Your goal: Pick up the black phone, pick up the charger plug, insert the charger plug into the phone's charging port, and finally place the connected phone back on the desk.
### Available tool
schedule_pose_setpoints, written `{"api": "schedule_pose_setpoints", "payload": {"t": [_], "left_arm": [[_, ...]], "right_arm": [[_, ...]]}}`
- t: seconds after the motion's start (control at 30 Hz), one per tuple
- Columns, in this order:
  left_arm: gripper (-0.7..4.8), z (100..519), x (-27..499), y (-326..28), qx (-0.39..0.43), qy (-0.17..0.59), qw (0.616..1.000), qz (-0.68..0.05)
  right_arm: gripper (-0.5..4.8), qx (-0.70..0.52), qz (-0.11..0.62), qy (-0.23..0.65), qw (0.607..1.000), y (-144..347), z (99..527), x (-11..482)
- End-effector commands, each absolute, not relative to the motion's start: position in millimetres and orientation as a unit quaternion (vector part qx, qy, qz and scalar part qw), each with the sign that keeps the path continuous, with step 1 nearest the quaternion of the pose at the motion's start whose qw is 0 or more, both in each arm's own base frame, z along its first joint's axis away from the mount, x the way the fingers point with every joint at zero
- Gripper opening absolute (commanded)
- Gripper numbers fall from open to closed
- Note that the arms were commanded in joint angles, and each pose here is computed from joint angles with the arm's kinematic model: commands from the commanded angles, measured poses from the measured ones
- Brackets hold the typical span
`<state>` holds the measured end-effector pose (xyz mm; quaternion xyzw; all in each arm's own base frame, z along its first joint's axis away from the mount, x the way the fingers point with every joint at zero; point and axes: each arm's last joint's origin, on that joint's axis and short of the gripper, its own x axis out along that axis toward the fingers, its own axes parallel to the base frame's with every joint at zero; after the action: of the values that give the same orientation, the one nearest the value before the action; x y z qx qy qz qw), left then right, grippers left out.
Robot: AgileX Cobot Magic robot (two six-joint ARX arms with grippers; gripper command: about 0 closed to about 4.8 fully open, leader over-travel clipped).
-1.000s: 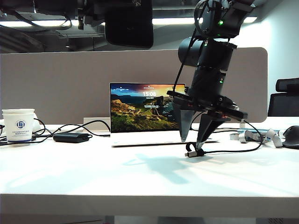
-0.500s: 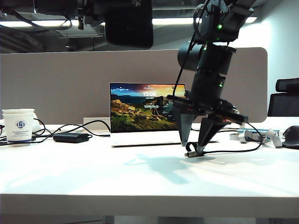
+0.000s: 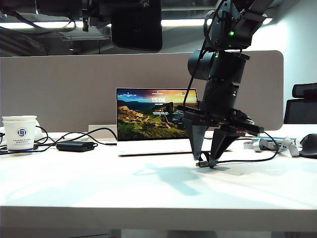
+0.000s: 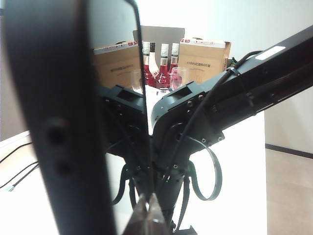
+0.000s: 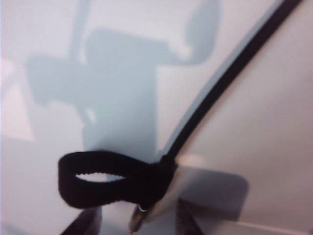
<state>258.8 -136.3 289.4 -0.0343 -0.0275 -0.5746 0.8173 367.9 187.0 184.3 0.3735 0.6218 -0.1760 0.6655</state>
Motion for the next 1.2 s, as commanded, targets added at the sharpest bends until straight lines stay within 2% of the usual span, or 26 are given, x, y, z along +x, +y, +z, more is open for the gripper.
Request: {"api": "schedule_pose_setpoints", "payload": {"t": [0.03, 0.3, 0.57, 0.77, 0.93, 1.2], "left_arm": [[-0.07, 297.0, 257.3, -135.4, -0.030, -0.053, 0.816, -0.575], [-0.07, 297.0, 257.3, -135.4, -0.030, -0.053, 0.816, -0.575], [-0.07, 296.7, 257.2, -135.5, -0.030, -0.051, 0.814, -0.578], [-0.07, 295.0, 257.4, -135.6, -0.032, -0.041, 0.814, -0.578], [-0.07, 294.6, 257.1, -135.8, -0.039, -0.034, 0.810, -0.585], [-0.07, 294.5, 255.8, -136.1, -0.052, -0.021, 0.795, -0.604]], "right_arm": [[1.35, 0.368, -0.179, 0.625, 0.665, 187.9, 180.2, 367.7], [-0.03, 0.367, -0.180, 0.627, 0.663, 187.8, 180.2, 367.4], [-0.06, 0.340, -0.149, 0.635, 0.678, 187.7, 181.4, 367.5], [-0.06, 0.323, -0.092, 0.636, 0.695, 179.3, 198.0, 368.2], [-0.06, 0.339, -0.040, 0.610, 0.715, 160.5, 230.2, 369.2], [-0.06, 0.380, 0.121, 0.493, 0.773, 121.3, 311.0, 364.4]]}}
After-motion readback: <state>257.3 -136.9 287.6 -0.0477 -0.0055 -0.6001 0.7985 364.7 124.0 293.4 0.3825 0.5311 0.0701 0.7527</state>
